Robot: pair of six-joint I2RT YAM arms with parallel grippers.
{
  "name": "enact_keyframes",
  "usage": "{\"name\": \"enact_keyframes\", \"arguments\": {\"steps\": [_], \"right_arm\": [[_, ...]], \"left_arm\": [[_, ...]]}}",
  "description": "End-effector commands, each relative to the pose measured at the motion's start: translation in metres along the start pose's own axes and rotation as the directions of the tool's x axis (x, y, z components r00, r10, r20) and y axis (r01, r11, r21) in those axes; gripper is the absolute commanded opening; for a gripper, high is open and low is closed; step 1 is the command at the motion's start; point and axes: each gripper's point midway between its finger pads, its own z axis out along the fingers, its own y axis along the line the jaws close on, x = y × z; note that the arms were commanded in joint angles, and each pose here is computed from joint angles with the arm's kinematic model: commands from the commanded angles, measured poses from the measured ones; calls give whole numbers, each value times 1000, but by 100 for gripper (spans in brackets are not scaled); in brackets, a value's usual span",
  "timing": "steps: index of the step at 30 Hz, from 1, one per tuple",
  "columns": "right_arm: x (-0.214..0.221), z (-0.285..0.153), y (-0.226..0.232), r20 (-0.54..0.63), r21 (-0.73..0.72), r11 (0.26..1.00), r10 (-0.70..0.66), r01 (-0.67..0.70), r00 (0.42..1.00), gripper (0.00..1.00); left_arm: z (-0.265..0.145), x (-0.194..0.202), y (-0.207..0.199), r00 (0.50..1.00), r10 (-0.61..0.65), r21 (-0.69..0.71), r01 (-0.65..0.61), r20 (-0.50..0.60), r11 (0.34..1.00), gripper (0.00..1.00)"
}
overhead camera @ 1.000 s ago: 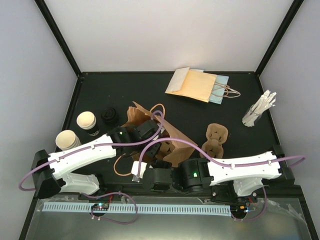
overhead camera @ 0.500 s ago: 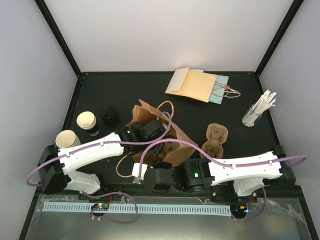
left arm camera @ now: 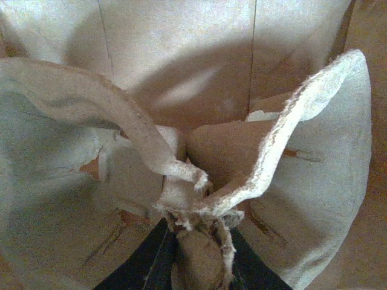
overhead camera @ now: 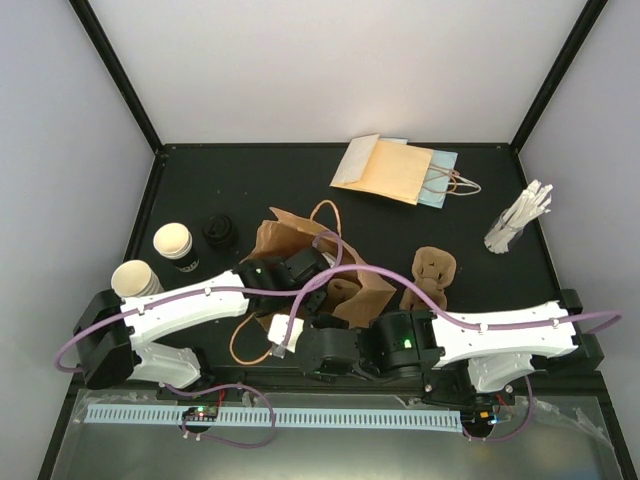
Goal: Pack the takeout coffee
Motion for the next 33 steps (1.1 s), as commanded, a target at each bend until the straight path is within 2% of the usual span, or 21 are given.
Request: {"name": "enact_keyframes", "arguments": {"steps": [1, 5, 10, 14, 17, 22, 27, 29, 33], "right_arm": [[-28, -23, -30, 94, 66, 990, 116, -122, 989, 4], [-41, -43, -45, 170, 63, 982, 167, -180, 971, 4], [-51, -71, -72, 269, 41, 953, 278, -300, 922, 6], [-39, -87, -110, 325, 52, 897, 401, -439, 857, 6], [-29, -106, -130, 385, 2, 857, 475, -515, 791, 6], [-7, -129, -165, 461, 34, 789, 533, -614, 710, 8], [31, -123, -198, 454, 154, 678, 598, -719, 661, 9], [55, -112, -215, 430, 223, 606, 641, -763, 635, 9], [105, -74, -234, 328, 298, 492, 752, -818, 572, 9]], "left_arm": [[-2, 3, -2, 1000, -19, 31, 19, 15, 999, 16], [0, 8, -2, 1000, -19, 31, 19, 11, 999, 16], [3, 10, 1, 1000, -21, 21, 21, 10, 1000, 16], [-1, 8, 1, 999, -35, 25, 34, 35, 999, 16], [-3, 7, 2, 998, -42, 26, 40, 50, 999, 16], [-4, 7, 4, 997, -44, 20, 43, 56, 999, 16], [-4, 8, 4, 997, -46, 18, 45, 57, 999, 16], [-4, 9, 5, 997, -47, 18, 46, 57, 999, 16], [-5, 8, 4, 996, -54, 22, 53, 64, 998, 16]]}}
